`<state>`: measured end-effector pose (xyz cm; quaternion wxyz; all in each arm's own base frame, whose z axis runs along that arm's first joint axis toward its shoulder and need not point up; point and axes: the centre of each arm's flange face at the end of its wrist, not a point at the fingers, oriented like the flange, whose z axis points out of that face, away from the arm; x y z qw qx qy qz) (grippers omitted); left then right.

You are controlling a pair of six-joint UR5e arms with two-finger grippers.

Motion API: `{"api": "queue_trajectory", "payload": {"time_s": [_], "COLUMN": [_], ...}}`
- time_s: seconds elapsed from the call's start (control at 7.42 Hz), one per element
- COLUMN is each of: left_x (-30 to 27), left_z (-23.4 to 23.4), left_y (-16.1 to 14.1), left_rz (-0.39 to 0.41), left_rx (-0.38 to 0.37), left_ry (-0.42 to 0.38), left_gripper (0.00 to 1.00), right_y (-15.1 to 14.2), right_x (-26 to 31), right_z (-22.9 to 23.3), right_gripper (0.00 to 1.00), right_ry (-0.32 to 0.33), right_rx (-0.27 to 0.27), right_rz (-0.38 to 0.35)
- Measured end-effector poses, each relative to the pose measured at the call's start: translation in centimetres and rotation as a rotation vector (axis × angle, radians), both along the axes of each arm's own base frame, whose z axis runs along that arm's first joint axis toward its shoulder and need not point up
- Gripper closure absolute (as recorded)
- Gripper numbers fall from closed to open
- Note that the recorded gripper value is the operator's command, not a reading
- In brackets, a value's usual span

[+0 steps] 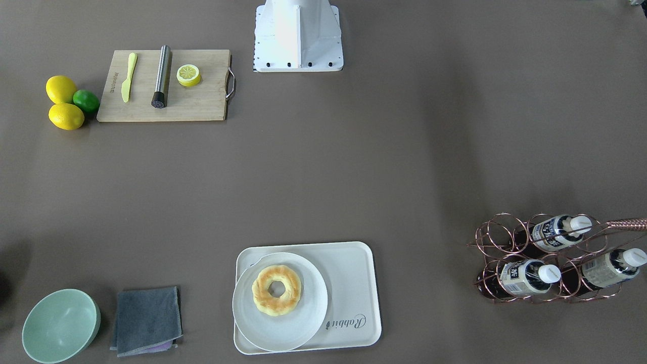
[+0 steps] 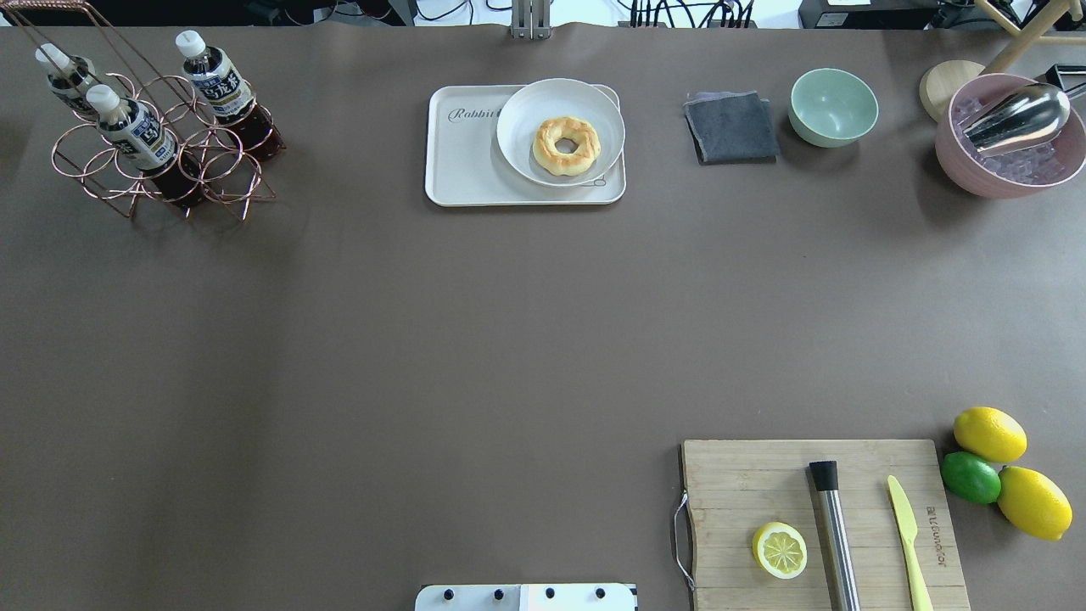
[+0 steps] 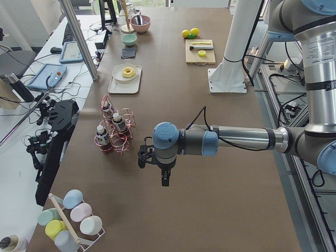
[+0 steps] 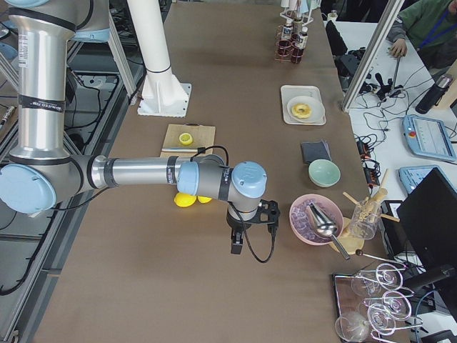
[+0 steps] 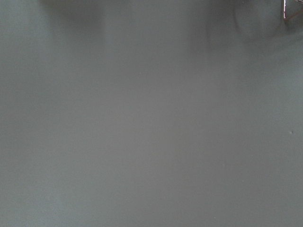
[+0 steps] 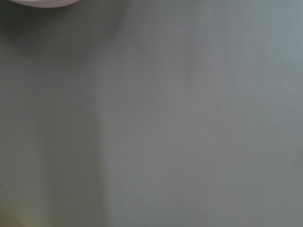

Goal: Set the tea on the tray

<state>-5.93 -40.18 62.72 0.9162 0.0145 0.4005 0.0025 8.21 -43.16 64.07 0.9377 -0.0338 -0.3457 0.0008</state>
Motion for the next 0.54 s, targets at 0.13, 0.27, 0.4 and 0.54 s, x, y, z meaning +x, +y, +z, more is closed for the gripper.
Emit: {"api": "queue_trajectory", "payload": {"time_s": [0.13, 0.27, 0.4, 0.54], "left_x": [0.0, 0.0, 0.0, 0.0], "left_z": [-0.6, -1.0, -1.4, -1.6], "left_y": [-0.2, -0.5, -0.8, -1.0], "left_rz": [-0.001, -0.001, -0.002, -0.002], "left_rx": [0.012, 0.022, 0.029, 0.034], "left_ry": [0.001, 0.001, 0.002, 0.003], "left_gripper": [0.02, 0.02, 0.02, 0.02], "right_y": [0.0, -0.1, -0.2, -0.4], "right_x": [0.0, 0.0, 0.0, 0.0], "right_z": [0.0, -0.1, -0.3, -0.4], "right_gripper": [0.00, 0.00, 0.00, 0.00], "right_ry": [-0.002, -0.002, -0.001, 0.000], "right_rx": [0.000, 0.003, 0.006, 0.009], "right_rz": [0.001, 0.001, 0.001, 0.001]}}
